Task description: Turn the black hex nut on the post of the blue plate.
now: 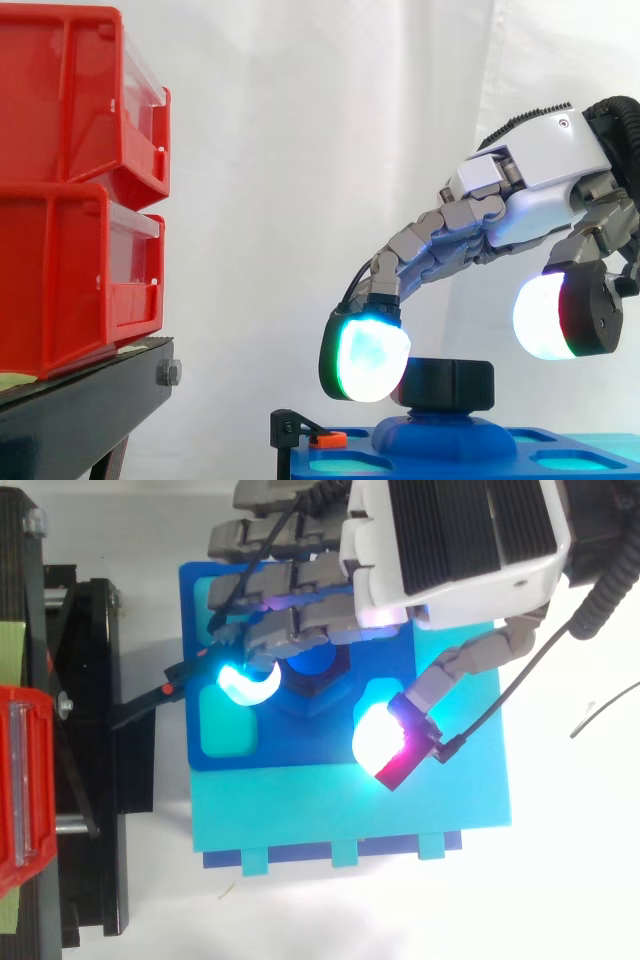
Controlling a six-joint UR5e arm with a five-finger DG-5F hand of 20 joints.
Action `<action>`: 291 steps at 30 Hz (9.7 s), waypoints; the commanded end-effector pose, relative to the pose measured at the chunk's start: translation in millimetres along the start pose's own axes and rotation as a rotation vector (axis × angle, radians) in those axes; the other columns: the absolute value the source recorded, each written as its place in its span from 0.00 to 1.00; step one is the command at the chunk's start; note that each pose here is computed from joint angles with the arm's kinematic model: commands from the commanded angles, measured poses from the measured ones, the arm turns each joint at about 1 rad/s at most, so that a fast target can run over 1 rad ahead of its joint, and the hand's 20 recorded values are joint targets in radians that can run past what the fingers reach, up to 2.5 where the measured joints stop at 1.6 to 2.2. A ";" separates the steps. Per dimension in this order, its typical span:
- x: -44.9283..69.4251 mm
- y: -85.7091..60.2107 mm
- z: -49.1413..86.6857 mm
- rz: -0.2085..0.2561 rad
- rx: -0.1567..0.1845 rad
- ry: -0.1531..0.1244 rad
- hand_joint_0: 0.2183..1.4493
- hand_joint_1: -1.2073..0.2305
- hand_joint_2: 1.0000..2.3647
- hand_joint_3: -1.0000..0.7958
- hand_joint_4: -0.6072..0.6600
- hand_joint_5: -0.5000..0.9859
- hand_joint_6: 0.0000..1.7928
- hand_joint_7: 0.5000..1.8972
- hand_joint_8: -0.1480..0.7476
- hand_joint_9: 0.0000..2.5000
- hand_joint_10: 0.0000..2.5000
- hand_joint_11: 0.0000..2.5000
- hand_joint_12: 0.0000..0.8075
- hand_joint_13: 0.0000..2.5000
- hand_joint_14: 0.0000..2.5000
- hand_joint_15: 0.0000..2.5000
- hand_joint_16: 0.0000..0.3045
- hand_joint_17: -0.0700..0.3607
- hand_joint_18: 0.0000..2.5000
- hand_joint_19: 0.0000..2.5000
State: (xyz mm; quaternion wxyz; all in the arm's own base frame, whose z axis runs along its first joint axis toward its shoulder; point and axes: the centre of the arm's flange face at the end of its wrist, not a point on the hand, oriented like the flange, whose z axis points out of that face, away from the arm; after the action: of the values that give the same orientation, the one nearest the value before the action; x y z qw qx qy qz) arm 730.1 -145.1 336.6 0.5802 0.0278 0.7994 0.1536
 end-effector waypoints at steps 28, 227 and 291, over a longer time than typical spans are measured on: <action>9.9 -8.3 12.6 -0.006 -0.026 -0.023 0.18 0.45 0.00 0.28 0.59 0.19 0.28 0.17 0.37 0.11 0.00 0.00 0.39 0.08 0.00 0.03 0.16 0.41 0.00 0.06; -25.5 -20.8 -6.2 -0.040 -0.040 -0.034 0.18 0.45 0.00 0.28 0.59 0.19 0.28 0.17 0.38 0.12 0.00 0.00 0.39 0.10 0.00 0.04 0.16 0.41 0.00 0.06; -2.2 -23.5 -0.1 -0.053 -0.045 -0.018 0.19 0.45 0.00 0.28 0.59 0.19 0.28 0.17 0.37 0.12 0.00 0.00 0.39 0.11 0.00 0.04 0.16 0.41 0.00 0.07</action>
State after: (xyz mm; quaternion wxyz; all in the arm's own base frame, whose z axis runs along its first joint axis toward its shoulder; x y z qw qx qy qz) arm 735.1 -163.6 332.1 0.5911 -0.0037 0.7914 0.1560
